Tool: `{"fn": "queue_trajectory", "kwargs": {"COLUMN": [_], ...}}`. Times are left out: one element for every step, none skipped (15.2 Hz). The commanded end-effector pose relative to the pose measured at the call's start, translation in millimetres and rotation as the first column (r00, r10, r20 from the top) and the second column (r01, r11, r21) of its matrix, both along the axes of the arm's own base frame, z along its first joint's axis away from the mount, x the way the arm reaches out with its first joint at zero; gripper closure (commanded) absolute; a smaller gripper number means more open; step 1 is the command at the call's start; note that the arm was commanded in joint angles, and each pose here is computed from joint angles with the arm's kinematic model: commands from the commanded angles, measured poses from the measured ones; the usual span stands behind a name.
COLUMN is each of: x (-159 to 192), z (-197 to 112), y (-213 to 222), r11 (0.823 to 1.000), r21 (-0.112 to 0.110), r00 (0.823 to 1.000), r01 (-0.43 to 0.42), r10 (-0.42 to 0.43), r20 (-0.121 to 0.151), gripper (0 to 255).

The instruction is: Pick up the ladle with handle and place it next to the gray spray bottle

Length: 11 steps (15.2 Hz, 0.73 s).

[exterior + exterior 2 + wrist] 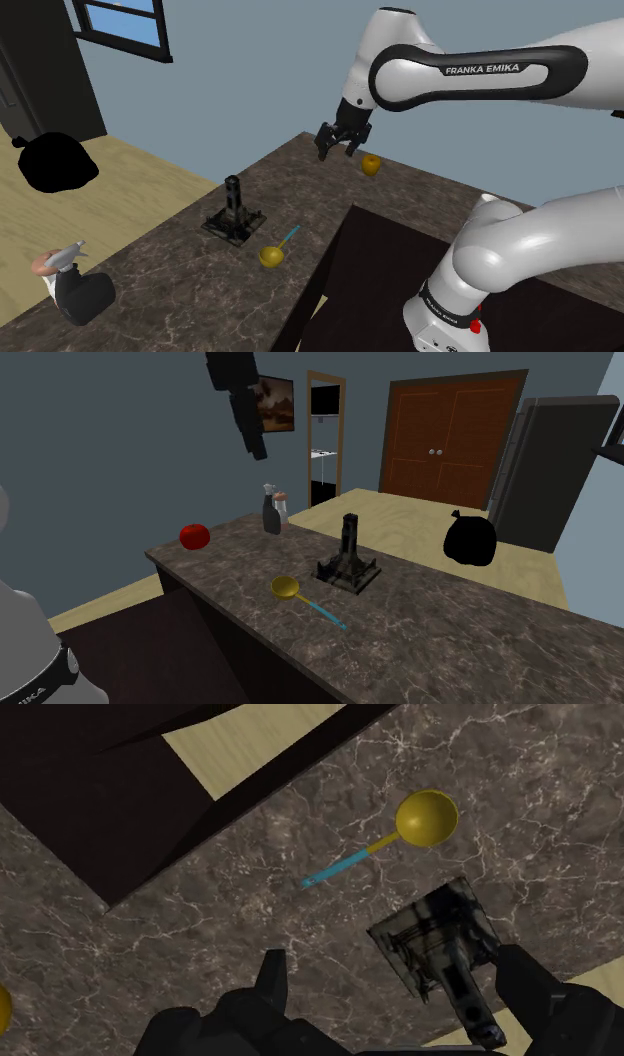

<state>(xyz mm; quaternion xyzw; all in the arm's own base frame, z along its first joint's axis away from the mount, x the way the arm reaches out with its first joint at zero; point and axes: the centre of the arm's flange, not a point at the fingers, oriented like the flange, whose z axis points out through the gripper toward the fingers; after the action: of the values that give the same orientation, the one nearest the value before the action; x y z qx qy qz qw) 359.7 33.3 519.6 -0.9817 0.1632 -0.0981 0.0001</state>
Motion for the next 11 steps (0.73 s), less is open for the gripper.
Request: {"fn": "queue_trajectory", "kwargs": {"x": [9.6,13.9,18.2,22.5,26.8,31.0,35.3,39.5,43.7,47.8,51.9], "z": [-21.9,-34.3,-46.8,-59.3,-71.8,-84.3,-96.9,-109.4,-121.9,-134.5,-147.0], "y": [-0.2,0.3,0.8,1.4,1.9,2.3,2.8,3.3,3.7,4.1,4.6], "r11": [0.998,0.995,0.991,0.986,0.980,0.973,0.965,0.956,0.946,0.935,0.922], "r21": [0.020,0.029,0.038,0.047,0.056,0.065,0.073,0.082,0.090,0.098,0.105], "r00": [0.998,0.995,0.992,0.987,0.982,0.975,0.968,0.959,0.950,0.940,0.928], "r01": [0.066,0.097,0.128,0.160,0.190,0.221,0.252,0.282,0.312,0.342,0.371], "r10": [-0.066,-0.097,-0.128,-0.159,-0.190,-0.220,-0.250,-0.280,-0.310,-0.339,-0.368], "r20": [-0.005,-0.008,-0.012,-0.017,-0.021,-0.026,-0.031,-0.037,-0.042,-0.048,-0.054], "gripper": [0,0,0,0,0,0,0,0,0,0,0]}}
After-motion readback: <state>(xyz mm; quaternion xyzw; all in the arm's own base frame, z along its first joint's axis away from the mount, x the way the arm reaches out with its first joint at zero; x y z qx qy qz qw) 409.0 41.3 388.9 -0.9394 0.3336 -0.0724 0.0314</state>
